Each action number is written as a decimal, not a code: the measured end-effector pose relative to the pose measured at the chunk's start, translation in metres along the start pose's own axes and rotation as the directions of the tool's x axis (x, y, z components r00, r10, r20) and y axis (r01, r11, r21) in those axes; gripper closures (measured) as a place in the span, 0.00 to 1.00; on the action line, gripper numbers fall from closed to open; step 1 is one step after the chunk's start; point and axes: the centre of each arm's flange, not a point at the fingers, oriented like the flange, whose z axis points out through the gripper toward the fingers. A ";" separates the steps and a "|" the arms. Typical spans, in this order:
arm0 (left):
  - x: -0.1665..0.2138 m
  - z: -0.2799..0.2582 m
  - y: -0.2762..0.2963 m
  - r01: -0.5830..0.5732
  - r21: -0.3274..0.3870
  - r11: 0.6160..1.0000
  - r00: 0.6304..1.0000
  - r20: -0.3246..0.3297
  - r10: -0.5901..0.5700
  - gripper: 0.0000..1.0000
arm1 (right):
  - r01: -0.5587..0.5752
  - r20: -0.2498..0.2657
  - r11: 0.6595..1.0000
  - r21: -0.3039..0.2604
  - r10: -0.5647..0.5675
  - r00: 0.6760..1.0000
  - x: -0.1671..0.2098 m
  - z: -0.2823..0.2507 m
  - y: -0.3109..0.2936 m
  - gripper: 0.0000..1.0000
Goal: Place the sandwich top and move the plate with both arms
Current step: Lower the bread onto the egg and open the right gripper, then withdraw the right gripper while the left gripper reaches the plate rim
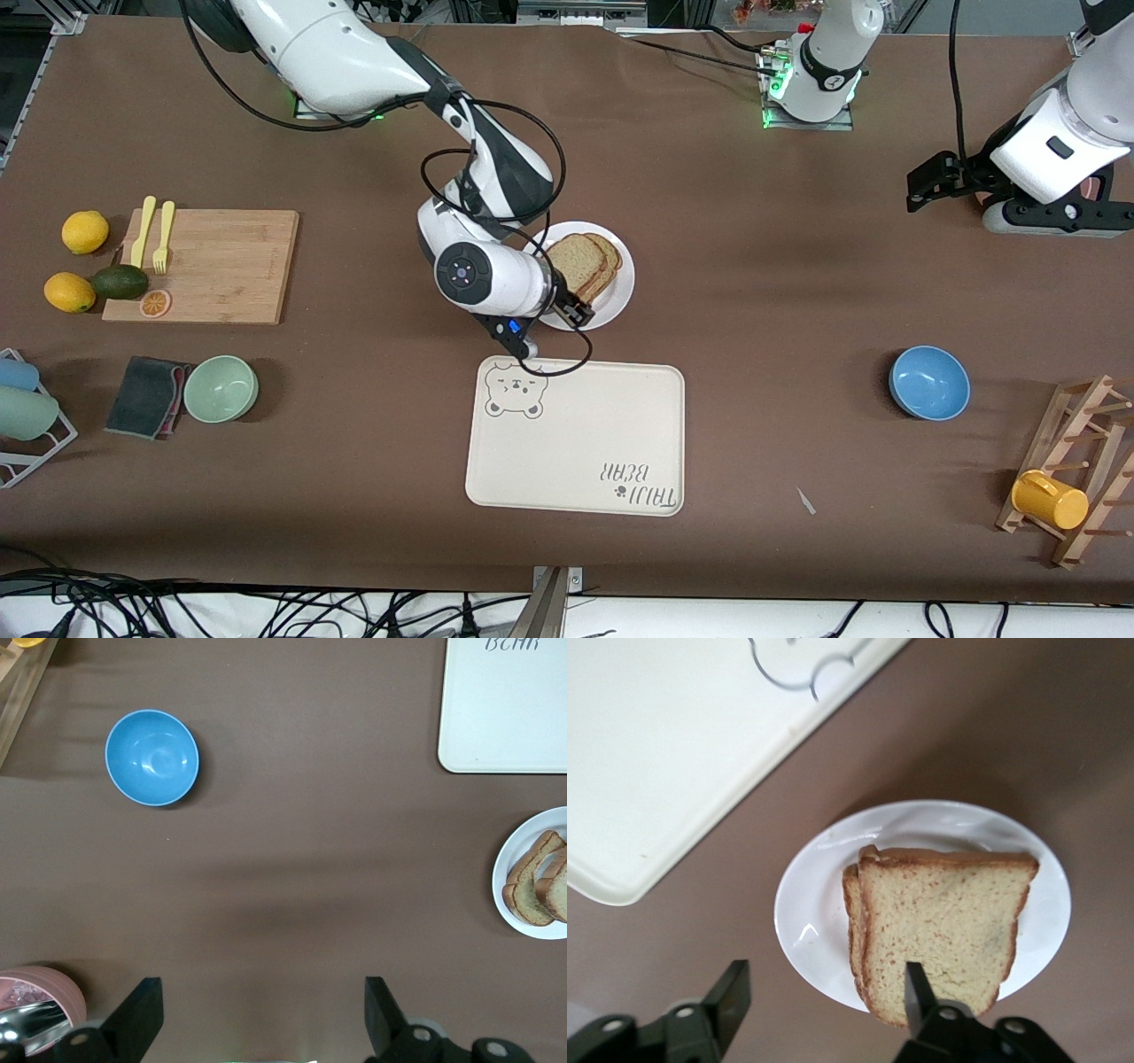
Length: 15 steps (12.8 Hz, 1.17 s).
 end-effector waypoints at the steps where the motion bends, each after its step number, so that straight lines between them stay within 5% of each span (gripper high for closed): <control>1: 0.000 0.000 0.000 0.000 0.000 1.000 1.000 0.000 0.000 0.00 | 0.033 -0.040 0.999 -0.009 -0.033 0.999 0.003 -0.022 0.002 0.06; 6: 0.000 0.002 0.002 -0.002 -0.013 1.000 1.000 0.008 0.002 0.00 | 0.197 -0.164 0.979 -0.059 -0.204 0.965 0.021 -0.131 0.026 0.00; 11: 0.014 0.042 0.024 -0.006 -0.179 0.984 0.989 0.143 0.032 0.00 | 0.230 -0.215 0.961 -0.154 -0.260 0.941 0.096 -0.205 0.077 0.00; 15: 0.044 0.109 0.070 0.000 -0.342 0.940 0.961 0.260 0.094 0.00 | 0.386 -0.193 0.884 -0.263 -0.440 0.877 0.155 -0.286 0.146 0.00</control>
